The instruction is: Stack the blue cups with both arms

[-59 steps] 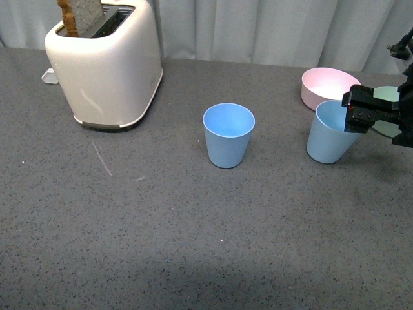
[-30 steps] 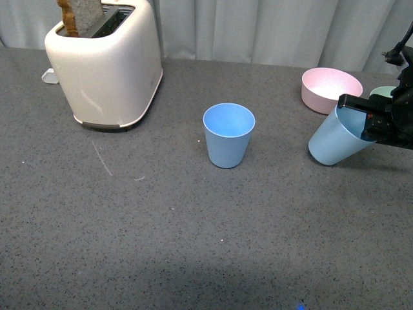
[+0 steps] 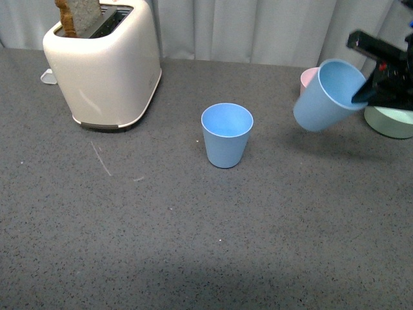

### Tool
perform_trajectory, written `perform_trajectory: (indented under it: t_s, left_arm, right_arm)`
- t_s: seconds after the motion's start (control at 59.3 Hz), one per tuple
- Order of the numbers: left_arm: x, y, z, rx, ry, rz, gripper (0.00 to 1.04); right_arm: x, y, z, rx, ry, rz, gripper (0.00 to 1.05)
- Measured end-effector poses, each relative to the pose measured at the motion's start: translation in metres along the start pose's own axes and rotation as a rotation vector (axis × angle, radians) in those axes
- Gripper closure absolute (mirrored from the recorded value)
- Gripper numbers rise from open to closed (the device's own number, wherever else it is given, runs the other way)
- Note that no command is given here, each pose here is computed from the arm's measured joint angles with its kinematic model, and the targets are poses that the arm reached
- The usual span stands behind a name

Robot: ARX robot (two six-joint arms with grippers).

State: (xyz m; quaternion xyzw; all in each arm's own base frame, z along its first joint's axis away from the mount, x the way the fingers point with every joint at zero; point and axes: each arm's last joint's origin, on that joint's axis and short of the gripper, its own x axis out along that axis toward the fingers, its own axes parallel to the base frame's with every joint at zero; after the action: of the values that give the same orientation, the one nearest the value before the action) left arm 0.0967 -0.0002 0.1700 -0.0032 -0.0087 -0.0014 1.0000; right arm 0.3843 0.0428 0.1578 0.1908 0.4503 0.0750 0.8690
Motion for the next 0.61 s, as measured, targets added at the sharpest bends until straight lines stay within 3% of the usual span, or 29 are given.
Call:
perform_trajectory:
  t_s: [0.287,0.607]
  left_arm:
    - [0.000,0.000,0.000,0.000,0.000,0.000,0.07]
    - [0.000,0.000,0.000,0.000,0.000,0.000,0.07]
  right_arm:
    - [-0.002,0.060,-0.007,-0.080,0.030,0.132,1.04]
    - [0.014,0.081,-0.017,-0.119,0.071,0.132,1.04]
